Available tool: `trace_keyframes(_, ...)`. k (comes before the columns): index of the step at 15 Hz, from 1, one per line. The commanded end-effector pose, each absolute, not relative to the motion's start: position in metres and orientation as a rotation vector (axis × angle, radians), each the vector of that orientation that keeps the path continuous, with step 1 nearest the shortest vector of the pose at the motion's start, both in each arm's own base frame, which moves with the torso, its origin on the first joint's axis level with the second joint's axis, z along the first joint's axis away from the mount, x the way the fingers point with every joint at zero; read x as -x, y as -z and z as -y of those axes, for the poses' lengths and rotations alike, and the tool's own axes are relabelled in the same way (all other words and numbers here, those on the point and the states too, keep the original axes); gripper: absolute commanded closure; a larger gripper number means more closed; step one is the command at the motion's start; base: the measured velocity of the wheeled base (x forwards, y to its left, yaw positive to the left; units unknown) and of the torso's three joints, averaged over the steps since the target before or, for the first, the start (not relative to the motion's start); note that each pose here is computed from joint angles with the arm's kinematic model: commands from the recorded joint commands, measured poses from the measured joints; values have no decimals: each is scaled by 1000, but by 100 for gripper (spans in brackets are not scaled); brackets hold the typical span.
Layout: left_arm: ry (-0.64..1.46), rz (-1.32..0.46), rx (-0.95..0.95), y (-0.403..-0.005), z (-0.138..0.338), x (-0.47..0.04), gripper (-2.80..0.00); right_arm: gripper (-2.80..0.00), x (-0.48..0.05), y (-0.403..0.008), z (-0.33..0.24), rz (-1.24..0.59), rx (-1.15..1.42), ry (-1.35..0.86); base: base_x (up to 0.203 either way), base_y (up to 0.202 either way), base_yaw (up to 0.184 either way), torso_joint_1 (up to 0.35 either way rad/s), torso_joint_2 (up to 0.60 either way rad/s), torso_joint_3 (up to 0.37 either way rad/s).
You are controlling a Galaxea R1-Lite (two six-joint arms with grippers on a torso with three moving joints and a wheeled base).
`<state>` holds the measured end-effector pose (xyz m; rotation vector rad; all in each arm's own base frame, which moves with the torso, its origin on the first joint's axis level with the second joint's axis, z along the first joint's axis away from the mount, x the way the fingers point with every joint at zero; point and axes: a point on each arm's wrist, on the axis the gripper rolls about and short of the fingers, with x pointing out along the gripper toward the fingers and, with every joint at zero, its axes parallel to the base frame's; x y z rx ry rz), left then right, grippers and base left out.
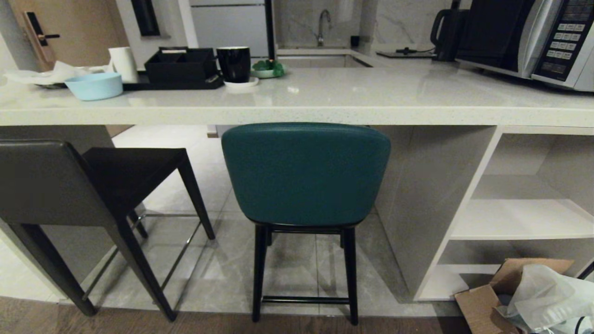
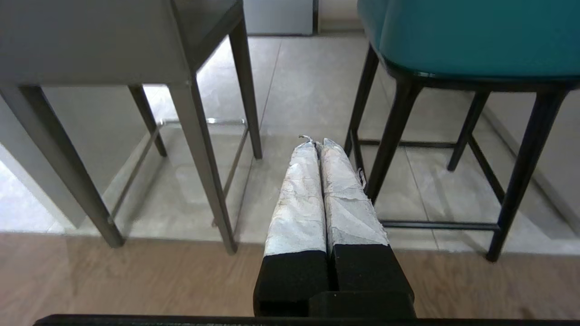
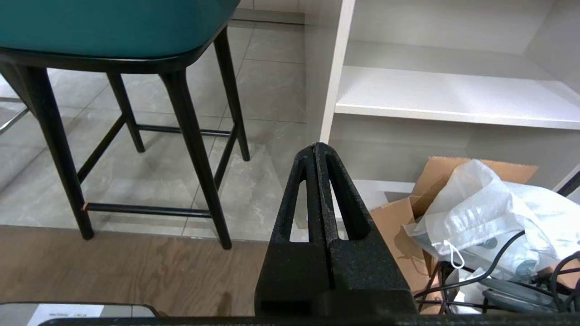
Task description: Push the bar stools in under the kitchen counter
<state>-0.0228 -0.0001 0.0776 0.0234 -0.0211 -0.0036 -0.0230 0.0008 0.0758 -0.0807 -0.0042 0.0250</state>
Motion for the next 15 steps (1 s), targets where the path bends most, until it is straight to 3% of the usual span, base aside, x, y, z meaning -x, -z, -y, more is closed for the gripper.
trace_keyframes(1,4,13,-31,-75,0,22,0,0,23,-75,-1,0,85,-26,0,0,0,0,0,0)
trace_keyframes(15,5,23,-43,-75,0,21,0,0,23,-76,0,2,9,5,0,0,0,0,0,0)
